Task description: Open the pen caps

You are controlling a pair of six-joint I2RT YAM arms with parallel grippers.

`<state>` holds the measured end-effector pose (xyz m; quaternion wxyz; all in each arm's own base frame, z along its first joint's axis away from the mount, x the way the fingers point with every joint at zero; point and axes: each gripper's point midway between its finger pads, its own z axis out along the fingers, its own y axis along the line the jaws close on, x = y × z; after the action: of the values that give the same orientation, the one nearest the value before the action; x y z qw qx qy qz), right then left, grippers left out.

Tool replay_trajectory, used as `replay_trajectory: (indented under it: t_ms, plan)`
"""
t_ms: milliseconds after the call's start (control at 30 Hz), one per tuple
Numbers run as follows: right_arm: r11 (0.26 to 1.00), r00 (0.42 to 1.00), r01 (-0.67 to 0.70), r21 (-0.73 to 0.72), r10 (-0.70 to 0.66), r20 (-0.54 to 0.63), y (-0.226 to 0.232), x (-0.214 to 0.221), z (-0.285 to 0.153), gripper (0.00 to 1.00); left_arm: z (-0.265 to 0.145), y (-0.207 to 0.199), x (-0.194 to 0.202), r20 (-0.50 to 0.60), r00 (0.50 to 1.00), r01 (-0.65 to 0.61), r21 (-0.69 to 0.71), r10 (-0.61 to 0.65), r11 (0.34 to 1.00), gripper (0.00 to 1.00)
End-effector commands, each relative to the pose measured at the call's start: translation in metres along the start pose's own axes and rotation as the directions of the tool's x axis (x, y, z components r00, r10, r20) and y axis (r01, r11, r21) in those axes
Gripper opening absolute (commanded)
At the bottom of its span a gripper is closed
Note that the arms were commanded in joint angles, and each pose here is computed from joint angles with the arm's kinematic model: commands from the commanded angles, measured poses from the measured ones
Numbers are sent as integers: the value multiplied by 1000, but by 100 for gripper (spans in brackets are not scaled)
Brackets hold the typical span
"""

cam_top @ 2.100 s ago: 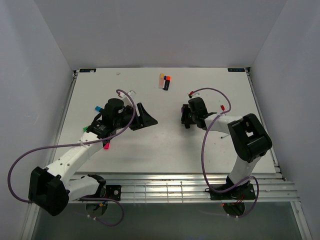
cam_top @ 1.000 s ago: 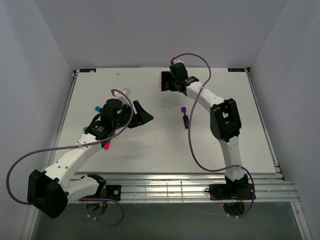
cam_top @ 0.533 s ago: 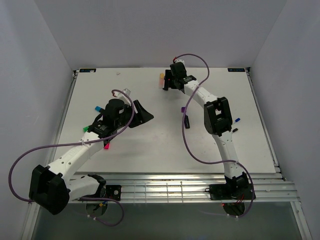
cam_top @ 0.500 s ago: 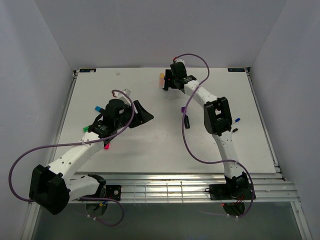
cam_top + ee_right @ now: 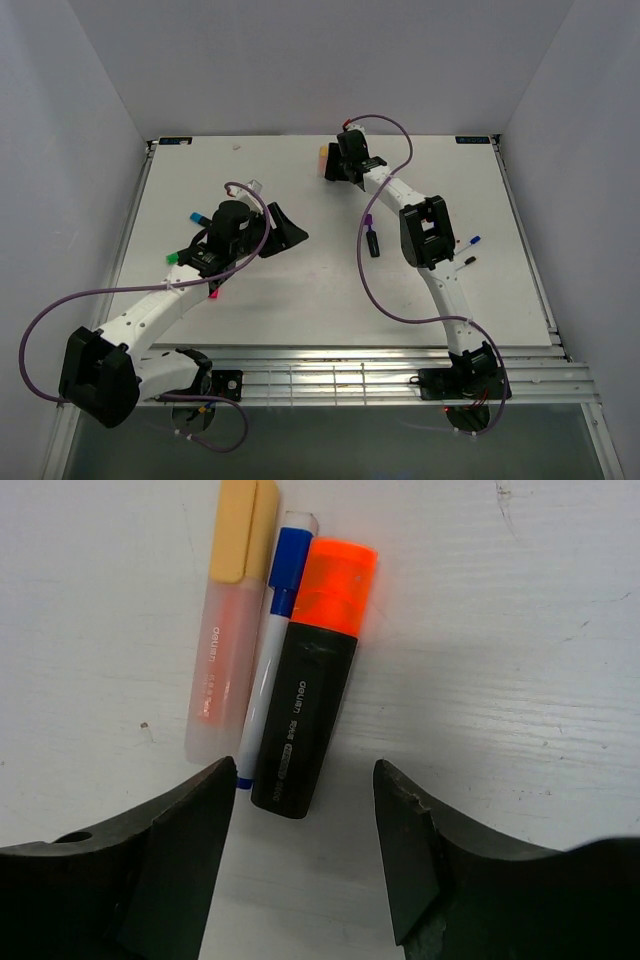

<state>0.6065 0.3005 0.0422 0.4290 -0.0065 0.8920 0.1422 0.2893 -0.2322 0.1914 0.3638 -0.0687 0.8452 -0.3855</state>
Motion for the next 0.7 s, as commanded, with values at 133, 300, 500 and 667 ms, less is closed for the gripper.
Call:
replay_trajectory:
  t_ms: [133,300,500,667]
  plan:
    - [999,996,-37,-38,39,74,14,-24,4,60,-4,-7,-3,16,1000,-3,35,3,999,72]
    - [999,998,-34,-19,35,45,10,-14,7,55,-4,-7,-2,14,1000,-4,38,3,999,72]
    - [1000,1000,-10,4,10,8,5,1,12,51,-4,-6,0,10,1000,1,43,-1,999,72]
    - [999,1000,1,45,0,-15,-3,11,13,48,-4,-5,1,12,1000,1,45,-2,999,72]
